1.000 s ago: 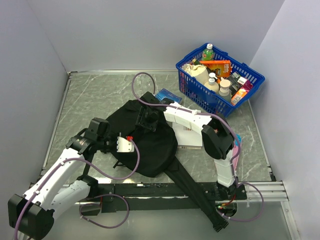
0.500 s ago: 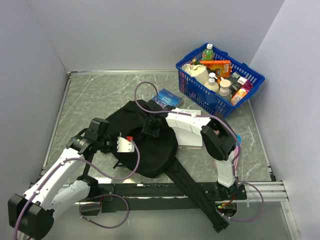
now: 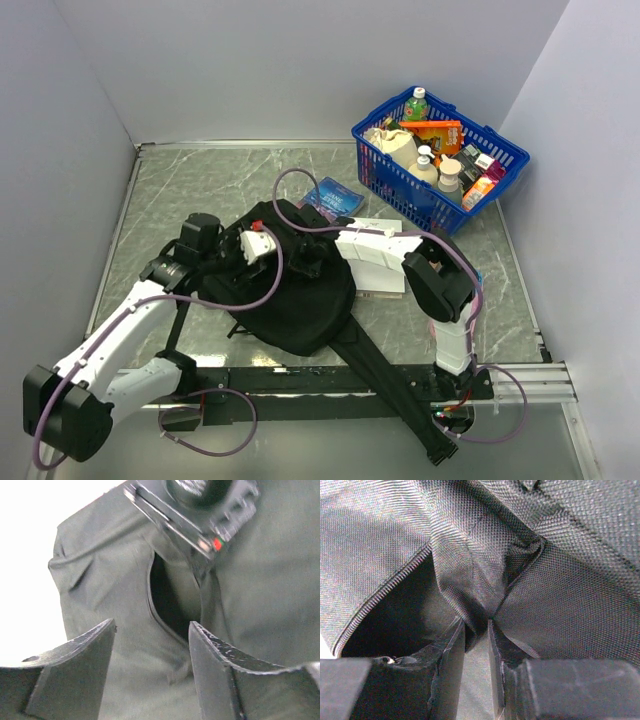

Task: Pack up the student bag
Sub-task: Unzip the student bag at the center of the board.

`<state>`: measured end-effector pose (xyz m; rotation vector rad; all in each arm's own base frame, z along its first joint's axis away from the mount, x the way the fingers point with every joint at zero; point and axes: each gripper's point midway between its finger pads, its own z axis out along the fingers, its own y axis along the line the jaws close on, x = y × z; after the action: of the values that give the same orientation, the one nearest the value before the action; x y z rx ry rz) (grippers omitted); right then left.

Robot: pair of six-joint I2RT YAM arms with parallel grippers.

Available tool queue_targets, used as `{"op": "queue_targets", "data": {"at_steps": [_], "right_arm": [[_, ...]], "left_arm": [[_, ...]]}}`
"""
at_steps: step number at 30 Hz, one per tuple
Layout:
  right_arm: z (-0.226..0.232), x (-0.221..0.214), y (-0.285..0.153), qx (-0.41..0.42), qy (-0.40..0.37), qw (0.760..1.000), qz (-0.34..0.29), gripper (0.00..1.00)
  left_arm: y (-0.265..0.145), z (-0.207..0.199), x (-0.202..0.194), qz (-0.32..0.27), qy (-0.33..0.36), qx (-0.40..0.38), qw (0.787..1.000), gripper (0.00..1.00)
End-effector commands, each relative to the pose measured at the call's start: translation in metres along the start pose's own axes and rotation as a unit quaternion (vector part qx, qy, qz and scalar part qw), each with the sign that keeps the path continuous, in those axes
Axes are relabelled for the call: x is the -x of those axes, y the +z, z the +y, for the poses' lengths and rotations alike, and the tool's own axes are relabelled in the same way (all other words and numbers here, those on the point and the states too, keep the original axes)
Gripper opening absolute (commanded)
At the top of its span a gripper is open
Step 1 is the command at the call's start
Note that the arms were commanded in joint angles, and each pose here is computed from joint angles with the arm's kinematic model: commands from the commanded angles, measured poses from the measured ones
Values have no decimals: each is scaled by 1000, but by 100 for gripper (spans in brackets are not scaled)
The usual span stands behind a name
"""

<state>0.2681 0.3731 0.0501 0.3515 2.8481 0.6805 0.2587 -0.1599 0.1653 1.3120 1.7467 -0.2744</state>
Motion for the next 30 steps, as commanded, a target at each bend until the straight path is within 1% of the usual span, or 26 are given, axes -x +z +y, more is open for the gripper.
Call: {"op": "queue_targets", "data": {"at_steps": [1, 3, 7, 12, 15, 16, 21, 22, 26, 29, 30], "right_arm": [[-21, -2, 0, -26, 7, 1000, -7, 31], [-21, -3, 0, -24, 10, 1000, -6, 31], [-21, -4, 0, -19, 13, 1000, -6, 30], [-19, -5, 0, -11, 16, 1000, -5, 30], [-20, -5, -1, -10, 17, 1000, -6, 30], [-19, -5, -1, -8, 17, 1000, -7, 30], [-19, -9, 0, -4, 21, 1000, -2, 30], [-21, -9, -1, -5, 21, 1000, -2, 30], [-19, -7, -5, 1, 21, 1000, -9, 30], [-18, -6, -8, 3, 17, 1000, -13, 30], [-18, -5, -9, 4, 16, 1000, -17, 30]], "left_arm": [[12, 4, 23, -49, -53, 26, 997, 68], [20, -4, 17, -46, -45, 23, 998, 69], [27, -6, 6, -38, -24, 38, 998, 70], [34, 8, -10, -21, 12, 87, 996, 74], [31, 24, -15, -11, 21, 135, 991, 72], [30, 33, -8, -24, 24, 156, 987, 72], [37, 28, -16, -18, 28, 148, 988, 70], [38, 27, -17, -17, 30, 146, 989, 69], [43, 17, -27, -5, 36, 124, 992, 52], [45, 15, -29, -3, 38, 118, 992, 47], [45, 14, -28, -3, 37, 115, 993, 48]]}}
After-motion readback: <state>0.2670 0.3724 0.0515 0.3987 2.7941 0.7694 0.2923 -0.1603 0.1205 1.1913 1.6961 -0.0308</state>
